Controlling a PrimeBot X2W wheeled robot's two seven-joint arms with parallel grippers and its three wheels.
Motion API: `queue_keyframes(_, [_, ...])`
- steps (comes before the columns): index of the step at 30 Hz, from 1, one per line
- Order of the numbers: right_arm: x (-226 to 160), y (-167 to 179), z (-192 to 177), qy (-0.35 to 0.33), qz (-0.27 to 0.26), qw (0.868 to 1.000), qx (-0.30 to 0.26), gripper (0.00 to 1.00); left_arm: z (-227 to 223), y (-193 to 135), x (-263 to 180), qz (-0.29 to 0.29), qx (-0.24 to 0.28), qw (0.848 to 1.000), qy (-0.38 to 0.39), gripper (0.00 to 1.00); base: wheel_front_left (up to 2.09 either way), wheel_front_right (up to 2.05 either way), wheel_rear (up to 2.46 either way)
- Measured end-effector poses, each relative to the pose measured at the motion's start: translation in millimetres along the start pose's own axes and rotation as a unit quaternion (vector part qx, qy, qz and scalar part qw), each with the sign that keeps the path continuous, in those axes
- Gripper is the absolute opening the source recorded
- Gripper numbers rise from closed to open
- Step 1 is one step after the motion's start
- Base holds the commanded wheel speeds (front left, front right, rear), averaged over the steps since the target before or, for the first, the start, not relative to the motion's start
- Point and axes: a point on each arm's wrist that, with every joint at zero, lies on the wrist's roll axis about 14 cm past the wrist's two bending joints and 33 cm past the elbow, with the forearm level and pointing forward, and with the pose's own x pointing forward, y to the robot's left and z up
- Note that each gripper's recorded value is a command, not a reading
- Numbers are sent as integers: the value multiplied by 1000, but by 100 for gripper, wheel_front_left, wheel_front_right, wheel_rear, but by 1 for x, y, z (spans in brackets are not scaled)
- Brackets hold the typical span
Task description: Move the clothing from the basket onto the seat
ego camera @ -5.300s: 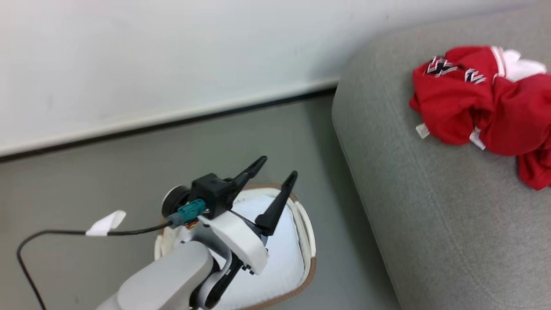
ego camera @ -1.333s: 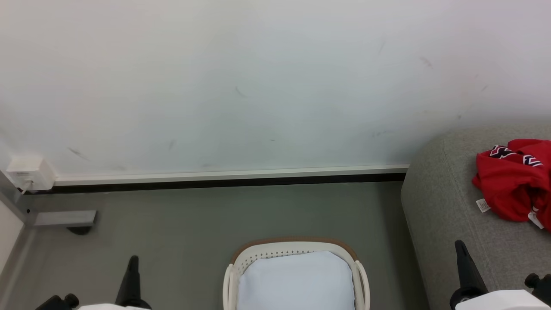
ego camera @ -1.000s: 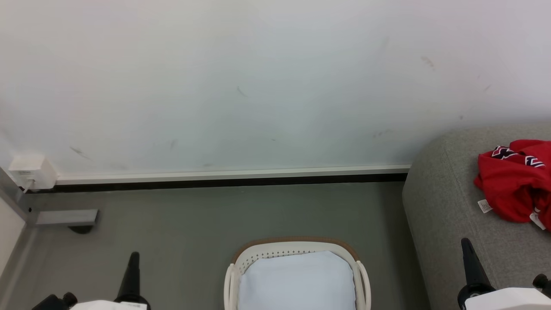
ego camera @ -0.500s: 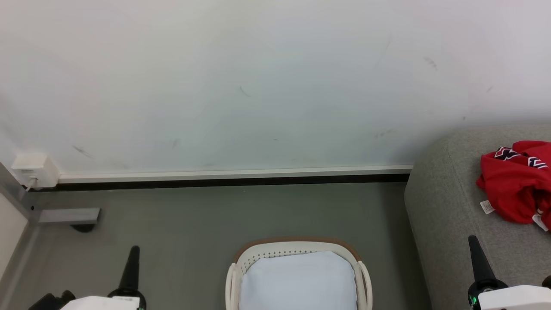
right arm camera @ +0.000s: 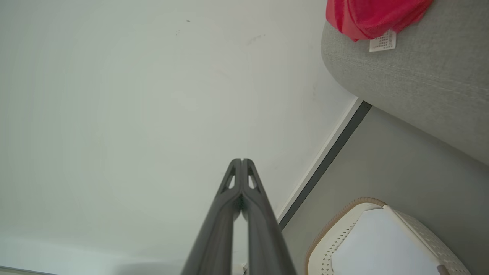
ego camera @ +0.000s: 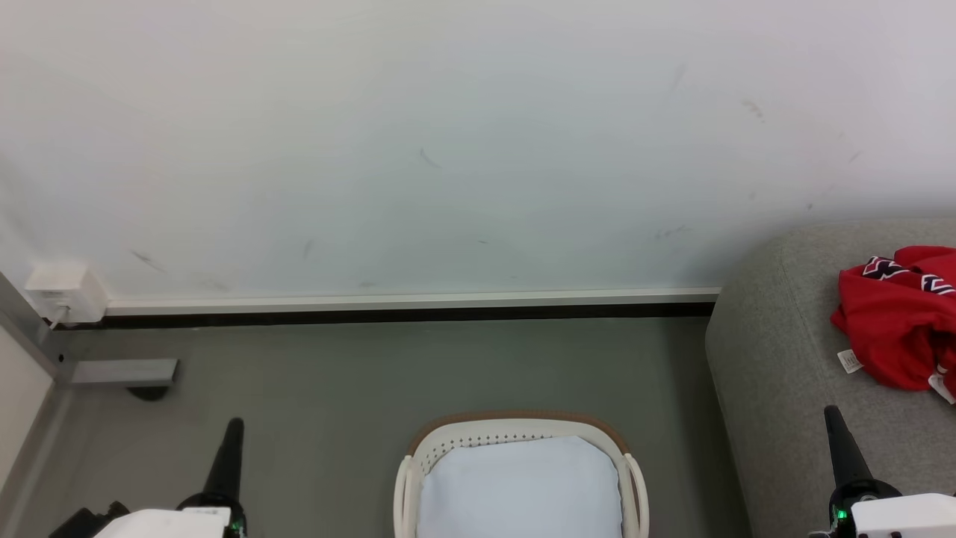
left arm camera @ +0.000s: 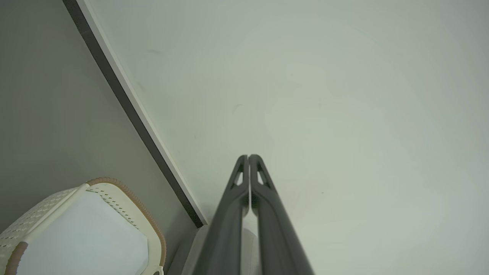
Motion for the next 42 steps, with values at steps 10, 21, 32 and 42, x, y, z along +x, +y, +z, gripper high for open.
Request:
queue_keyframes(10, [1,2,4,-3,4,999,36,0,2,-5,1,-9,-42,999,2,0,0,0,0])
queue_keyframes(21, [3,6,8,-4,11,997,72,0,4,-9,2,-17,-80,997,4,0,0,0,0])
queue_keyframes(32, [5,9,11,-6,18,994,106,0,6,-13,2,-26,-119,993,6,0,0,0,0])
queue_keyframes(42, [6,12,14,-8,24,991,128,0,8,-17,3,-35,-143,989,5,0,0,0,0])
